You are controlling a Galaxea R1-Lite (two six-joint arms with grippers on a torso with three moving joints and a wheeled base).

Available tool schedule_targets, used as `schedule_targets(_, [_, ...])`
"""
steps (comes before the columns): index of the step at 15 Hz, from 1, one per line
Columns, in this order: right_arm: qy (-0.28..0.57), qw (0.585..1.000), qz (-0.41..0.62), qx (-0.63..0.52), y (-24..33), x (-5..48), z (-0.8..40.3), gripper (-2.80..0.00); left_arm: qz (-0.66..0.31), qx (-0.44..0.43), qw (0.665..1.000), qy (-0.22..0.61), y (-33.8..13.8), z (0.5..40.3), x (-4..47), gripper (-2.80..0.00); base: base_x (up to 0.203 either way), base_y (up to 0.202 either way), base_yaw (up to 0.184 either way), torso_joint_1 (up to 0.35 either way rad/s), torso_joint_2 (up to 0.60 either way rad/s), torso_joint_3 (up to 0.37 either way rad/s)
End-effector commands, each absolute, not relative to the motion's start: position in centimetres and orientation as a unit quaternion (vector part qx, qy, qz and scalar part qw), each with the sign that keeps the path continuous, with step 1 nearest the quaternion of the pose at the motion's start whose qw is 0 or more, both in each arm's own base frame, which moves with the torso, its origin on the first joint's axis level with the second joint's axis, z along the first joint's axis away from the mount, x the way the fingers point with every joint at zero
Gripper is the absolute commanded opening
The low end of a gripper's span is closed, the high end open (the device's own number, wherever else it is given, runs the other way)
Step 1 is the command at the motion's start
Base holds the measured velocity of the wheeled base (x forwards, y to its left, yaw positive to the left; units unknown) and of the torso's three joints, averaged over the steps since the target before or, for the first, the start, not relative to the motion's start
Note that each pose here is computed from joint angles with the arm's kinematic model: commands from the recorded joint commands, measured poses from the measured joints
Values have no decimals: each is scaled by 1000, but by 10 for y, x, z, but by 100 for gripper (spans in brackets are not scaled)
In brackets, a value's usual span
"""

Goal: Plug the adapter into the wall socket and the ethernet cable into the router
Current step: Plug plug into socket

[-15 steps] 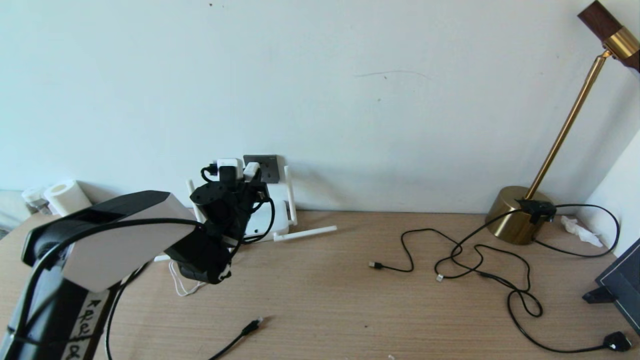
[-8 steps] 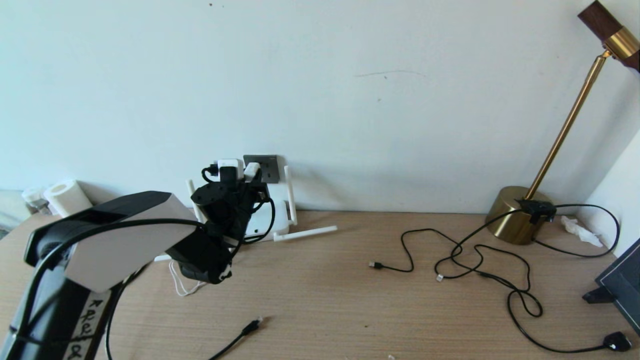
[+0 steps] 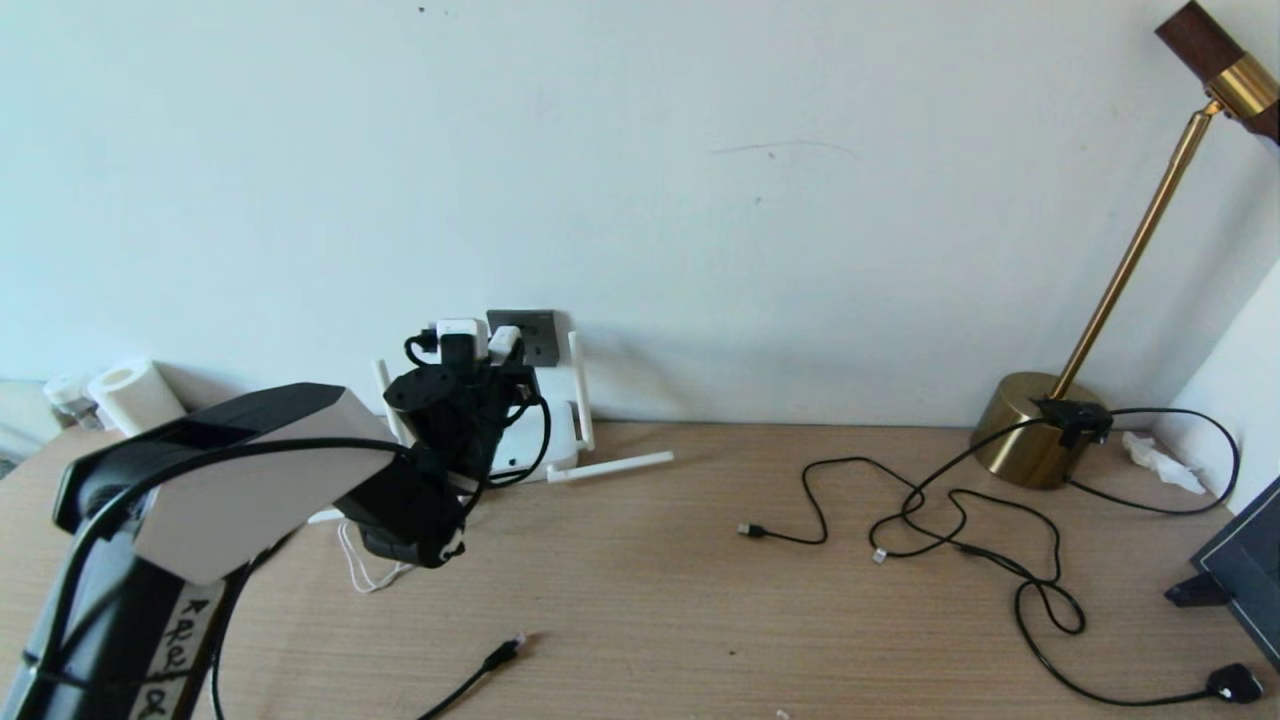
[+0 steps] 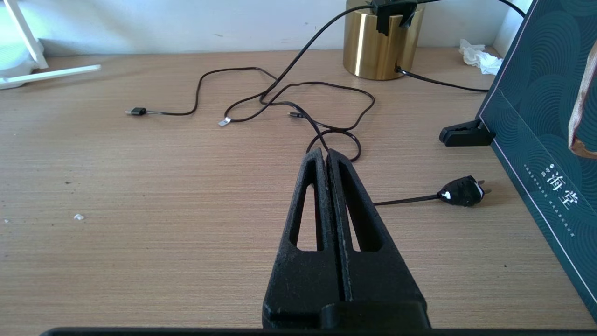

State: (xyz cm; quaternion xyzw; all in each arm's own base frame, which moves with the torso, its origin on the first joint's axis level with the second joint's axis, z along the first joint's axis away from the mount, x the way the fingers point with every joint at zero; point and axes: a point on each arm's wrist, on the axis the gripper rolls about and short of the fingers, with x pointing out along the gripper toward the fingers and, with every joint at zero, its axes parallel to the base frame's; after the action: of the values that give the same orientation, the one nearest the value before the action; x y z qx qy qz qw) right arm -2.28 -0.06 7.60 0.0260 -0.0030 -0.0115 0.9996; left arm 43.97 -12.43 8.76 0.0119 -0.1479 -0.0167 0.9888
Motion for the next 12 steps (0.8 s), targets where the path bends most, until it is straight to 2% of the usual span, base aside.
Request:
schedule_targets(1, [-3,1000,-11,26,-1,-23,76,-280,-15,11,988,-153,-124,88,441,-280,0,0,0,0,0,0])
schedule_targets(12, [-3,1000,-11,26,-1,-23,76,-280,-14,10,988,-153,-125,86,442,-280,0,0,0,0,0,0])
